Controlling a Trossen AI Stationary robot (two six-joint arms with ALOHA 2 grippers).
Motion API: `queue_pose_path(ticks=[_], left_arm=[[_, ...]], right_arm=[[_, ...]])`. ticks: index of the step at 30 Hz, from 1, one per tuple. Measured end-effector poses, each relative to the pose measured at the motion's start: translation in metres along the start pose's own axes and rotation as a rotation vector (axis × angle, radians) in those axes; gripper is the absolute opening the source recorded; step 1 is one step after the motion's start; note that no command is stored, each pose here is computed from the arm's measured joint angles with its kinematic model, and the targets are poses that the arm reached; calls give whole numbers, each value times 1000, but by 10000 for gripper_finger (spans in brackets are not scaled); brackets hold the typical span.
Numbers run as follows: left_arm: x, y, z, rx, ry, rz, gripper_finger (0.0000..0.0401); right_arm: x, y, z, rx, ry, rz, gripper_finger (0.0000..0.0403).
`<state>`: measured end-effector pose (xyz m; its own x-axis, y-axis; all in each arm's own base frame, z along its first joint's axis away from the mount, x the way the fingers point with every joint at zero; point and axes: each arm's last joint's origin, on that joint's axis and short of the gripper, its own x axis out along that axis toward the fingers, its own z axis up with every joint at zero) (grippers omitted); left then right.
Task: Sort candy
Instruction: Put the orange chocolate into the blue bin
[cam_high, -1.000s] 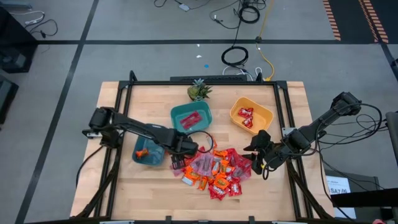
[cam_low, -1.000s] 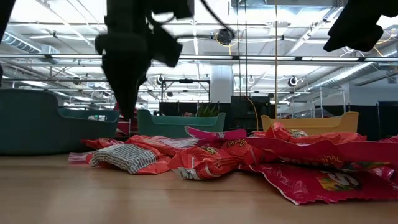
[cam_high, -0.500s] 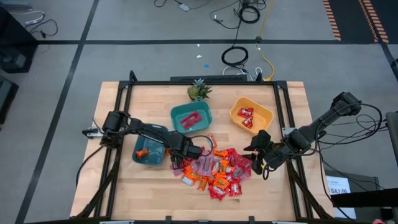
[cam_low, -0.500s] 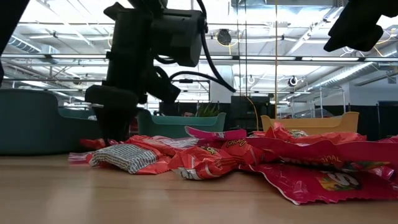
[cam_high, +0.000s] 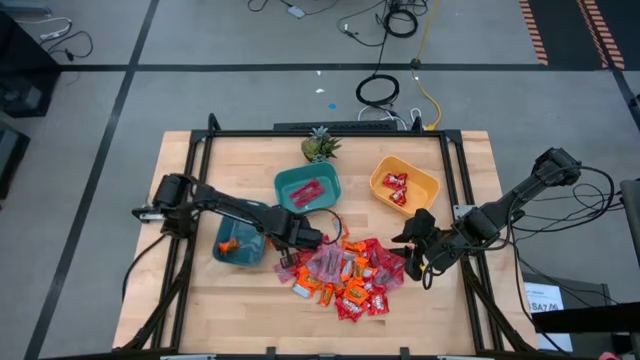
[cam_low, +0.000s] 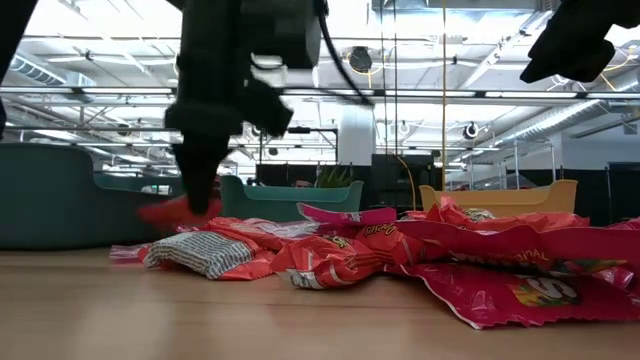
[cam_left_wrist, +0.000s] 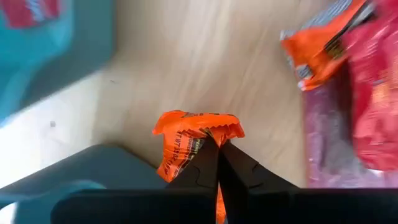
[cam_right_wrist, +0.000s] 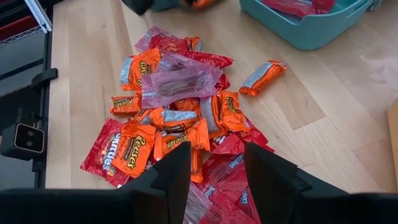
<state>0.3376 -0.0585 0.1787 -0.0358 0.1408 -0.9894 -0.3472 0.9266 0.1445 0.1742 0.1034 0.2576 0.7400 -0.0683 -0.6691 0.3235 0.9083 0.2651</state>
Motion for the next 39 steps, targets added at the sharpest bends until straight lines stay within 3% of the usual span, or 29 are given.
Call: queue_pose_path(ticks=[15, 21, 25, 29, 34, 39], left_arm=[[-110, 42, -40, -279, -372, -155, 3], [-136, 66, -72, -385, -464, -55, 2], [-128, 77, -96, -446, -472, -57, 2], [-102, 87, -118, -540, -443, -52, 2], [-64, 86, -132, -580, -448, -222, 2], [-40, 88, -141, -676, -419, -229, 12]], right_arm=[[0, 0, 0, 3, -2, 5, 141], [0, 0, 0, 2, 1, 7, 141], [0, 0, 0, 3, 1, 7, 141], [0, 0, 0, 2, 0, 6, 141], [0, 0, 0, 3, 1, 6, 141], [0, 0, 0, -1, 0, 6, 141]])
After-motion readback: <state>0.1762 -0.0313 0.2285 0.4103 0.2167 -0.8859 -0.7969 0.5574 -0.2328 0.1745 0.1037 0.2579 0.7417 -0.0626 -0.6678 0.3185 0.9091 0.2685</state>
